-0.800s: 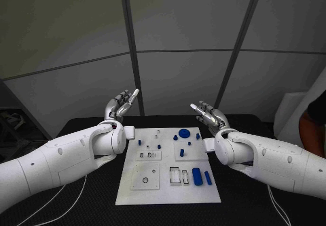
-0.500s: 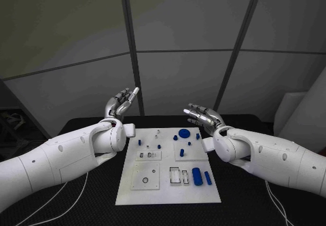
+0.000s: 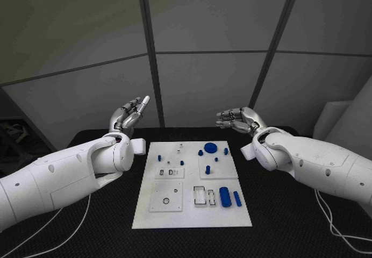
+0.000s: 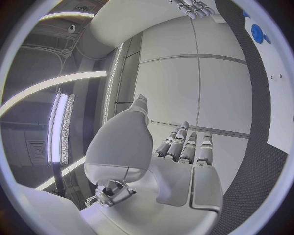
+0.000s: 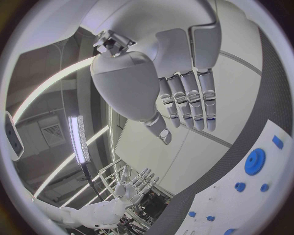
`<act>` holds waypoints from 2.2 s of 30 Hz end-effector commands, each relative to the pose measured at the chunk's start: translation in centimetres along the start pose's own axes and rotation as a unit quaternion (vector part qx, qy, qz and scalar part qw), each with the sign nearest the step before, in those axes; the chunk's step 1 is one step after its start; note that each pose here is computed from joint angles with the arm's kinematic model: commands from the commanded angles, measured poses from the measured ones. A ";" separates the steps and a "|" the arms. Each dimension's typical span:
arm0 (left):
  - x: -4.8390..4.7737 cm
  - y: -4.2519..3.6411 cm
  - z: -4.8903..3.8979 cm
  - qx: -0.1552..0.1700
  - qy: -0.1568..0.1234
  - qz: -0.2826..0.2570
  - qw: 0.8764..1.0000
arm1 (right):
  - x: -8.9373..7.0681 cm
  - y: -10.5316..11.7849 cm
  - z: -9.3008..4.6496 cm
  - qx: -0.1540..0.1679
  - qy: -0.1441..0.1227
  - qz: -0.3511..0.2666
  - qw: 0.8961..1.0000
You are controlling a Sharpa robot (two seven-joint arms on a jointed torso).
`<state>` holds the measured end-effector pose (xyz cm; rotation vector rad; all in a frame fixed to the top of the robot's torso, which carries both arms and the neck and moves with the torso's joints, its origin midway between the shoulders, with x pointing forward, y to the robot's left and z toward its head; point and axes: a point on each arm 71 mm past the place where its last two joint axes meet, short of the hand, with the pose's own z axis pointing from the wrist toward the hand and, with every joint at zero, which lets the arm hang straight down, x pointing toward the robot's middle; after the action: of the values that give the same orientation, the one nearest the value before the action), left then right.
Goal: Assemble the parts on the task board
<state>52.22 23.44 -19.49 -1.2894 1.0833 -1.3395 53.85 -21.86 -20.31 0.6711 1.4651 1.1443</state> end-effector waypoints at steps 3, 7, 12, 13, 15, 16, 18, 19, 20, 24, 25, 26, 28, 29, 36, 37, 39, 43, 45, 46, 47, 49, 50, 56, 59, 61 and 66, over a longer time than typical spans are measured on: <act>-0.05 -0.70 -0.74 0.006 0.018 -0.011 1.000 | -0.2 1.8 0.9 -0.043 0.033 -0.127 0.990; -0.04 -1.17 -1.55 0.005 0.030 -0.016 0.999 | -0.3 2.9 1.6 -0.050 0.056 -0.186 0.980; 0.21 -1.79 -2.57 0.009 0.050 -0.019 0.999 | -0.1 4.0 2.3 -0.051 0.085 -0.265 0.959; 0.28 -1.90 -2.73 0.010 0.054 -0.019 0.998 | 0.0 4.2 2.4 -0.051 0.089 -0.278 0.955; 0.44 -2.11 -3.07 0.013 0.062 -0.019 0.998 | 0.2 4.5 2.6 -0.051 0.098 -0.306 0.946; 0.55 -2.24 -3.27 0.015 0.067 -0.019 0.997 | 0.4 4.7 2.7 -0.051 0.104 -0.325 0.939; 0.74 -2.40 -3.54 0.017 0.073 -0.020 0.997 | 0.7 4.8 2.9 -0.049 0.115 -0.354 0.927; 0.79 -2.44 -3.60 0.018 0.075 -0.020 0.997 | 0.8 4.8 2.9 -0.048 0.118 -0.362 0.923; 0.88 -2.50 -3.70 0.020 0.078 -0.021 0.997 | 1.0 4.9 3.0 -0.046 0.123 -0.375 0.918; 1.31 -2.72 -3.99 0.029 0.085 -0.024 0.996 | 1.6 5.0 3.3 -0.038 0.139 -0.422 0.895; 1.39 -2.75 -4.03 0.030 0.086 -0.024 0.996 | 1.7 5.0 3.3 -0.036 0.141 -0.429 0.892; 1.46 -2.77 -4.08 0.031 0.088 -0.025 0.995 | 1.8 5.0 3.3 -0.035 0.143 -0.435 0.888; 1.64 -2.82 -4.18 0.033 0.091 -0.027 0.995 | 1.9 5.0 3.4 -0.032 0.147 -0.447 0.882; 1.72 -2.84 -4.22 0.033 0.093 -0.028 0.995 | 2.0 5.0 3.4 -0.031 0.149 -0.451 0.879; 2.32 -2.94 -4.58 0.032 0.109 -0.035 0.993 | 2.5 5.1 3.4 -0.026 0.160 -0.471 0.867; 2.38 -2.95 -4.62 0.032 0.111 -0.036 0.993 | 2.6 5.2 3.4 -0.025 0.162 -0.472 0.866; 2.48 -2.96 -4.67 0.031 0.113 -0.037 0.992 | 2.7 5.1 3.4 -0.023 0.165 -0.475 0.864; 2.52 -3.05 -4.84 0.031 0.116 -0.039 0.992 | 2.8 5.1 3.4 -0.020 0.170 -0.479 0.861; 2.52 -3.08 -4.90 0.031 0.117 -0.039 0.992 | 2.9 5.1 3.4 -0.020 0.173 -0.480 0.860; 2.51 -3.10 -4.92 0.031 0.118 -0.039 0.992 | 2.9 5.1 3.4 -0.020 0.174 -0.481 0.859; 2.50 -3.10 -4.94 0.030 0.118 -0.039 0.992 | 3.0 5.1 3.4 -0.020 0.176 -0.481 0.859; 2.49 -3.12 -4.97 0.030 0.118 -0.039 0.992 | 3.1 5.1 3.5 -0.020 0.178 -0.481 0.858; 2.48 -3.13 -4.99 0.030 0.118 -0.039 0.992 | 3.2 5.2 3.5 -0.020 0.180 -0.481 0.858; 2.37 -3.17 -5.05 0.028 0.119 -0.040 0.992 | 3.3 5.0 3.6 -0.016 0.181 -0.484 0.856; 2.26 -3.22 -5.09 0.028 0.119 -0.039 0.992 | 3.3 5.0 3.7 -0.015 0.182 -0.484 0.856; 2.18 -3.25 -5.11 0.028 0.118 -0.039 0.992 | 3.3 5.0 3.7 -0.014 0.183 -0.485 0.855; 2.09 -3.26 -5.11 0.028 0.118 -0.039 0.992 | 3.4 4.9 3.8 -0.012 0.185 -0.485 0.855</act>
<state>47.01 21.95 -16.51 -1.1879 1.1624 -1.5752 55.74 -15.98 -17.00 -0.3445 1.7634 0.4896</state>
